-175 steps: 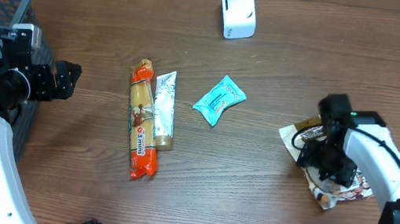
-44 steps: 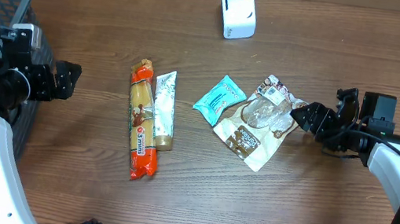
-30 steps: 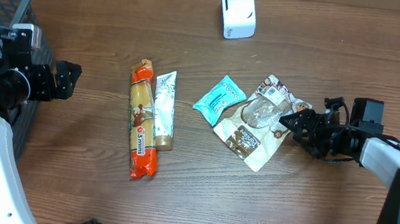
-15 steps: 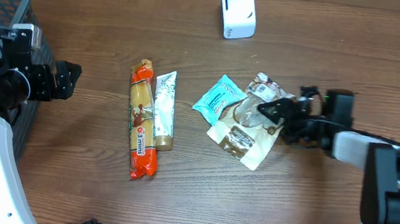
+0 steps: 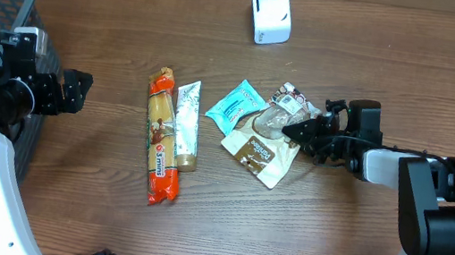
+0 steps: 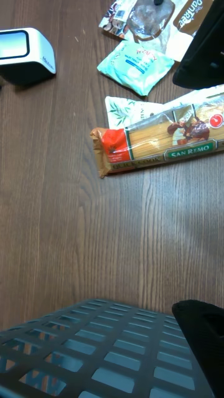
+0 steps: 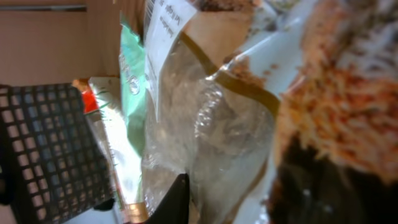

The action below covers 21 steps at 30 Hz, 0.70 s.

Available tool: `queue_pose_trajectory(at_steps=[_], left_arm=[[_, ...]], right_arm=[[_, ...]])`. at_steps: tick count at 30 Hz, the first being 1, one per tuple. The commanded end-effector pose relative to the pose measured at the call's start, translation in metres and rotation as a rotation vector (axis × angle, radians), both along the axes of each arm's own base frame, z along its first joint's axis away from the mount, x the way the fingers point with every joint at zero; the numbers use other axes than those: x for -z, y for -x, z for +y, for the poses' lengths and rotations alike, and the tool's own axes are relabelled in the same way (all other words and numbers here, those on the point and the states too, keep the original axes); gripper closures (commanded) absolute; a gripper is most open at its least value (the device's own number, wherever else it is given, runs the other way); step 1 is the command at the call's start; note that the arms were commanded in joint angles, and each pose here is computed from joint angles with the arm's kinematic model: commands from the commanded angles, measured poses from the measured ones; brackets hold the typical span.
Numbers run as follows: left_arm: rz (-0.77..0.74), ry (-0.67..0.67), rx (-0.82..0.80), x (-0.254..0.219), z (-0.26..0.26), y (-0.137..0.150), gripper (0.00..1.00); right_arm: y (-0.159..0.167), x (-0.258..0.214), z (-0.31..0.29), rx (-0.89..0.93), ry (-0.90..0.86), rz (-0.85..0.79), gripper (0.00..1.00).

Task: Scan the item barcode
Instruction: 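Regrasp the PanTree bag's top edge with the right gripper, then lift the bag and hold its label up to the white scanner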

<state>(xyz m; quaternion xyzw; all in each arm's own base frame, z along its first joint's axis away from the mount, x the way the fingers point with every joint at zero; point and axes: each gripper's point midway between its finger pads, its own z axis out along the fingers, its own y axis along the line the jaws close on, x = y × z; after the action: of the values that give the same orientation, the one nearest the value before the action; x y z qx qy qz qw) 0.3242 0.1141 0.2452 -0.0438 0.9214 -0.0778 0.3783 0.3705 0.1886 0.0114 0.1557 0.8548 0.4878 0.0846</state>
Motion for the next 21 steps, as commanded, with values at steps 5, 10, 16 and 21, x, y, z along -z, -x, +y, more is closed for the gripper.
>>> queue_pose_trajectory(at_steps=[5, 10, 16, 21], left_arm=[[-0.007, 0.001, 0.017, 0.000, -0.001, -0.001, 0.01], [-0.007, 0.001, 0.017, 0.000, -0.001, -0.001, 0.00], [-0.007, 0.001, 0.017, 0.000, -0.001, -0.001, 0.00], [-0.007, 0.001, 0.017, 0.000, -0.001, -0.001, 0.00]], right_arm=[[0.005, -0.063, 0.018, -0.230, -0.160, -0.133, 0.96], [0.021, -0.108, 0.019, -0.397, -0.102, -0.339, 0.96], [0.034, -0.170, 0.009, -0.490, 0.043, -0.529, 0.96], [0.045, -0.245, 0.009, -0.544, 0.078, -0.685, 0.96]])
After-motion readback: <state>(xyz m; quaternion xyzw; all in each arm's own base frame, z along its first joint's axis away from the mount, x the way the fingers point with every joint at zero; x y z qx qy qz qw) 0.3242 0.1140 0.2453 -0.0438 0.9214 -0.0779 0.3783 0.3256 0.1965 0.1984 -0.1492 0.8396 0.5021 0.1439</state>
